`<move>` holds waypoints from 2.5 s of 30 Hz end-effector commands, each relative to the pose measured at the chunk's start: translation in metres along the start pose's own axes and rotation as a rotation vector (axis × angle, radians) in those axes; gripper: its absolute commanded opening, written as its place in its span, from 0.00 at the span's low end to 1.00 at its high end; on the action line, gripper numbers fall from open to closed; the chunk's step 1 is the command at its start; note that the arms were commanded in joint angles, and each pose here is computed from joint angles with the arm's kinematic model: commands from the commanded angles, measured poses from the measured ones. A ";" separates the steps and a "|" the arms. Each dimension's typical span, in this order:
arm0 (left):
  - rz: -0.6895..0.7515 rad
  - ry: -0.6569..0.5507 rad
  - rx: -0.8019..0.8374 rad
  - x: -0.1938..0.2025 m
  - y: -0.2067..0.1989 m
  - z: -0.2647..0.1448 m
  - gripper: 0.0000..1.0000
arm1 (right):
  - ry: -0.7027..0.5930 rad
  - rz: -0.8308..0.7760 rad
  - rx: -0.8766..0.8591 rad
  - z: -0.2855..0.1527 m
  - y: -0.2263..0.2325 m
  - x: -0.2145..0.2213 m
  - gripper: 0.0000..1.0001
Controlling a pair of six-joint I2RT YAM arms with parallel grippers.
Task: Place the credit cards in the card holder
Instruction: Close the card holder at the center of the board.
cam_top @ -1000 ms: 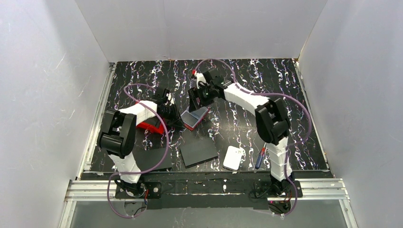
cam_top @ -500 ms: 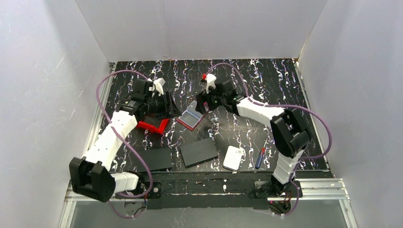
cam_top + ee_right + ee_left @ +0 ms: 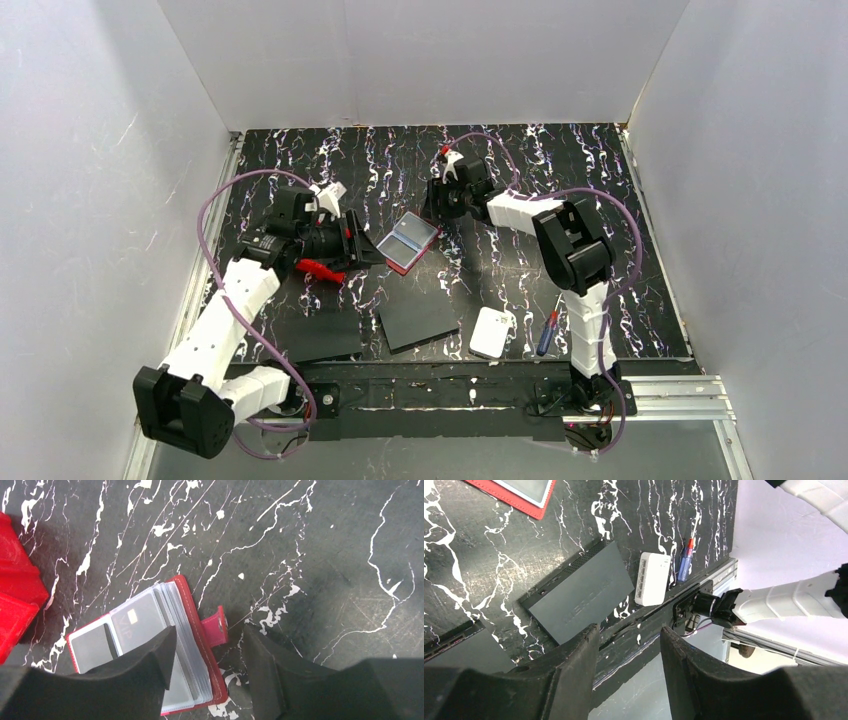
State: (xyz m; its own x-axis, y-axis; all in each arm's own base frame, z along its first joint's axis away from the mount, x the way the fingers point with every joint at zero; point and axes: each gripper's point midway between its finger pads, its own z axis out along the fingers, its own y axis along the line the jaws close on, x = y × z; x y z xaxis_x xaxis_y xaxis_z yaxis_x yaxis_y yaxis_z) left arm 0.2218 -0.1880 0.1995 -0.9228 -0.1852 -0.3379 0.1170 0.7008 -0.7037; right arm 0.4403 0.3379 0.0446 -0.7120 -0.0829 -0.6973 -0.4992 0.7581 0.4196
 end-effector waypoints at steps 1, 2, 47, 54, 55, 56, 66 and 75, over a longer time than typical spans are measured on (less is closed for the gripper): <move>-0.003 0.010 0.040 0.012 -0.005 -0.008 0.47 | -0.072 -0.031 -0.001 0.004 0.005 -0.026 0.55; -0.005 0.013 0.038 0.013 -0.004 -0.008 0.47 | -0.068 -0.034 -0.014 0.005 0.008 -0.025 0.51; -0.044 -0.245 -0.193 0.007 0.047 -0.023 0.44 | 0.081 -0.243 -0.373 -0.050 0.204 0.070 0.50; -0.020 -0.253 -0.198 0.003 0.045 -0.027 0.46 | 0.153 -0.132 -0.524 -0.088 0.213 0.053 0.68; -0.020 -0.252 -0.193 0.002 0.044 -0.026 0.46 | 0.161 -0.164 -0.526 -0.097 0.214 0.051 0.70; -0.022 -0.248 -0.187 0.002 0.043 -0.025 0.46 | 0.165 -0.193 -0.518 -0.106 0.214 0.049 0.73; -0.033 -0.220 -0.149 -0.001 0.036 -0.017 0.46 | 0.052 -0.455 -0.155 -0.094 0.136 0.032 0.92; -0.029 -0.220 -0.154 0.004 0.036 -0.022 0.46 | -0.036 -0.805 -0.109 -0.063 0.143 0.053 0.88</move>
State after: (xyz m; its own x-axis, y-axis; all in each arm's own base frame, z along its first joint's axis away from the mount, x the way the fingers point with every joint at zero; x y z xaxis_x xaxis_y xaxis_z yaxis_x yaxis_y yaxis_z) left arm 0.2150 -0.1481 0.1710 -0.8345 -0.3408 -0.4330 -0.0092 0.7943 -0.6074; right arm 0.2918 0.3780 0.0900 -0.3125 -0.5242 -0.7921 -0.8835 0.4668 0.0397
